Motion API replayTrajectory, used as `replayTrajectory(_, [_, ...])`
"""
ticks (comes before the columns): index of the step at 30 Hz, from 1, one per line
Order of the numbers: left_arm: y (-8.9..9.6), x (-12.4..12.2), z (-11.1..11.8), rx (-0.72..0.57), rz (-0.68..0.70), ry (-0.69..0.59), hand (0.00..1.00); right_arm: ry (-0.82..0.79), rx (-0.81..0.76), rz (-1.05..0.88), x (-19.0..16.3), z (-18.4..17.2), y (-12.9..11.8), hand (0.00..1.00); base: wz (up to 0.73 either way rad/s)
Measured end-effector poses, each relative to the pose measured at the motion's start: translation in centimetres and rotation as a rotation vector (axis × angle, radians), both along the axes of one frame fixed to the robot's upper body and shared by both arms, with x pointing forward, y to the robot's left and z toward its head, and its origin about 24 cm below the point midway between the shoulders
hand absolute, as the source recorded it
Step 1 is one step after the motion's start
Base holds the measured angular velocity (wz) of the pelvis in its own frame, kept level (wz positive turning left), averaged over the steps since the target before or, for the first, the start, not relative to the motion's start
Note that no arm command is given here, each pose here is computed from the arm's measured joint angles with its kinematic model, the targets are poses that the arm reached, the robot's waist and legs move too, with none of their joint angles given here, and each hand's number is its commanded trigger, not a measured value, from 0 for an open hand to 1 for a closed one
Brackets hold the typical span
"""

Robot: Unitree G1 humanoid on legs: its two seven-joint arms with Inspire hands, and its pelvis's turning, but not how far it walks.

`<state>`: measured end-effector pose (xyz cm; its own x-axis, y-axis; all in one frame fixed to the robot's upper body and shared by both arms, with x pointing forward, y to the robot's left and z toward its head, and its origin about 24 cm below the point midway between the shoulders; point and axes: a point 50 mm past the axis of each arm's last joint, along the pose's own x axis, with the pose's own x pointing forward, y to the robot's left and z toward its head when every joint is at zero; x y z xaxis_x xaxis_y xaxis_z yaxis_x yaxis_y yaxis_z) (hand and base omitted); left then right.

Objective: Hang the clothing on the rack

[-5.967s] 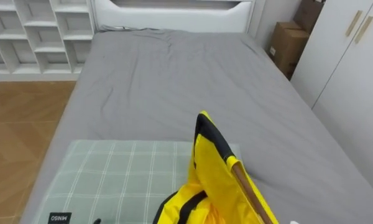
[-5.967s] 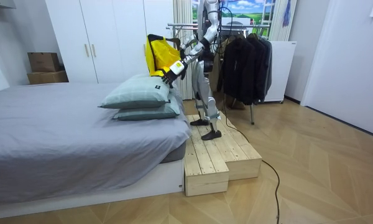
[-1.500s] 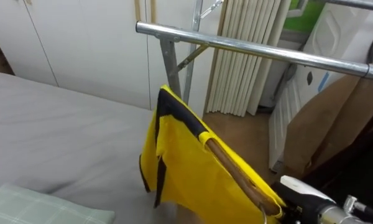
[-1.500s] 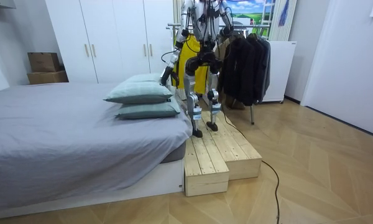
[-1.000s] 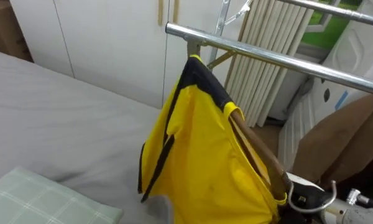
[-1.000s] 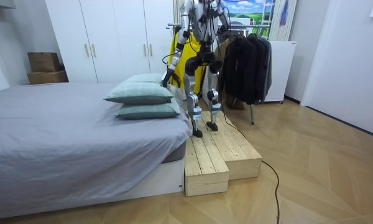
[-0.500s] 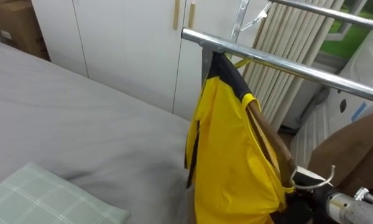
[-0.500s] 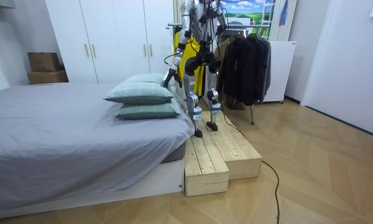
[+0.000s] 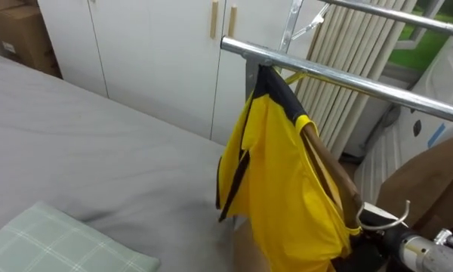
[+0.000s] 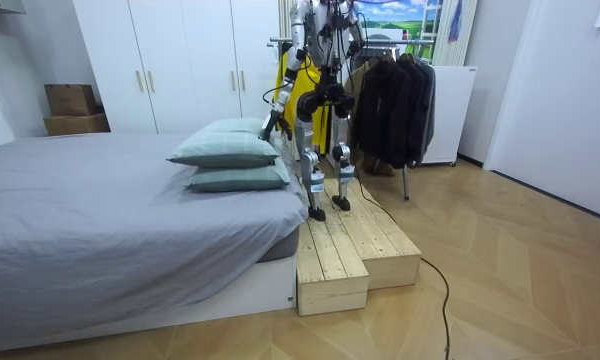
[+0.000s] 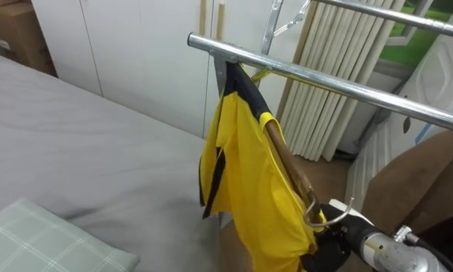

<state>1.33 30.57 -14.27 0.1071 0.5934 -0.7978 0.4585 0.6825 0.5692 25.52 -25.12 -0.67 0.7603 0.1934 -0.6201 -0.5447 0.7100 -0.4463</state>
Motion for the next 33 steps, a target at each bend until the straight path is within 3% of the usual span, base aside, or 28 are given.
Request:
replayTrajectory(24, [0.8,0.3,0.3,-0.005,0.026,-0.026,0.00,0.217,0.214,-0.003,-0.3,-2.4,-1.2,1.00,0.03])
replayTrajectory(33, [0.4,0.3,0.1,-0.025,0.043,-0.040,0.00,0.282,0.220,-0.039,-0.8,-3.5,-2.0,1.00,0.12])
